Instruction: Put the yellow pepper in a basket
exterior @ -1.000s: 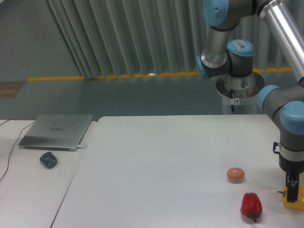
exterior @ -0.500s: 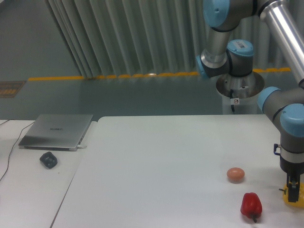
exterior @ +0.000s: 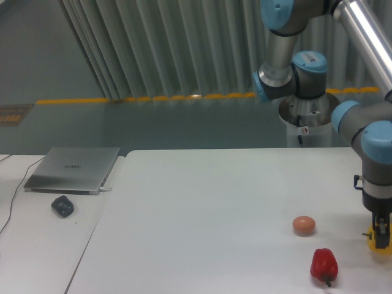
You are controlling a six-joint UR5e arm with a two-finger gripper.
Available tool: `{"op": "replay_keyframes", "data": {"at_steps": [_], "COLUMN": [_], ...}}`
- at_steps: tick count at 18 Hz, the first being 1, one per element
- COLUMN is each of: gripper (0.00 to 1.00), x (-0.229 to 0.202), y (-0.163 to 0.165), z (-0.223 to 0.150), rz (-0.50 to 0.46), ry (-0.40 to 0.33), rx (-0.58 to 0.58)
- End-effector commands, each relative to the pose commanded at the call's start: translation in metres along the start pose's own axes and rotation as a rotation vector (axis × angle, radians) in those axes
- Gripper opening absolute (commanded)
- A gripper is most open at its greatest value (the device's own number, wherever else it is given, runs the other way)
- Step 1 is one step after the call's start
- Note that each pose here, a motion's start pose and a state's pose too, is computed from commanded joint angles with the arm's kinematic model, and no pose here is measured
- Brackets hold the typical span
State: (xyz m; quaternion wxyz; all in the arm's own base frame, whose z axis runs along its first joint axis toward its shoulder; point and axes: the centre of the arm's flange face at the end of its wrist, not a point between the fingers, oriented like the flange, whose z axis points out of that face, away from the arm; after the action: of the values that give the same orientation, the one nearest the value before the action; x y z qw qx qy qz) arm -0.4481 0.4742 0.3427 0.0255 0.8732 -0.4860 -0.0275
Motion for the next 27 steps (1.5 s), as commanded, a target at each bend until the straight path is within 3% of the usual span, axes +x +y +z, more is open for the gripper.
{"op": "replay_keyframes", "data": {"at_steps": [6, 10, 14, 16, 20, 22, 23, 24, 25, 27], "gripper": [0.48, 0.48, 0.48, 0.48, 0.5, 0.63, 0.81, 0.93, 1.0, 1.0], "x": [0.03, 0.046, 0.057, 0.063, 0.063, 0.063, 0.063, 0.063, 0.064, 0.067], "y": [0.054, 0.093, 0.121, 0.137, 0.144, 0.146, 0.145, 0.145, 0.143, 0.146], "z": [-0.031, -0.039, -0.036, -0.033, -0.023, -0.023, -0.022, -0.02, -0.018, -0.016], "rz": [-0.041, 0.116, 0.213, 0.311, 0.348, 0.345, 0.347, 0.346, 0.334, 0.325], "ry": [0.07, 0.055, 0.057, 0.085, 0.105, 0.106, 0.107, 0.109, 0.11, 0.107], "rx": [0.034, 0.036, 0.035, 0.005, -0.049, -0.049, -0.048, -0.044, -0.036, -0.035]}}
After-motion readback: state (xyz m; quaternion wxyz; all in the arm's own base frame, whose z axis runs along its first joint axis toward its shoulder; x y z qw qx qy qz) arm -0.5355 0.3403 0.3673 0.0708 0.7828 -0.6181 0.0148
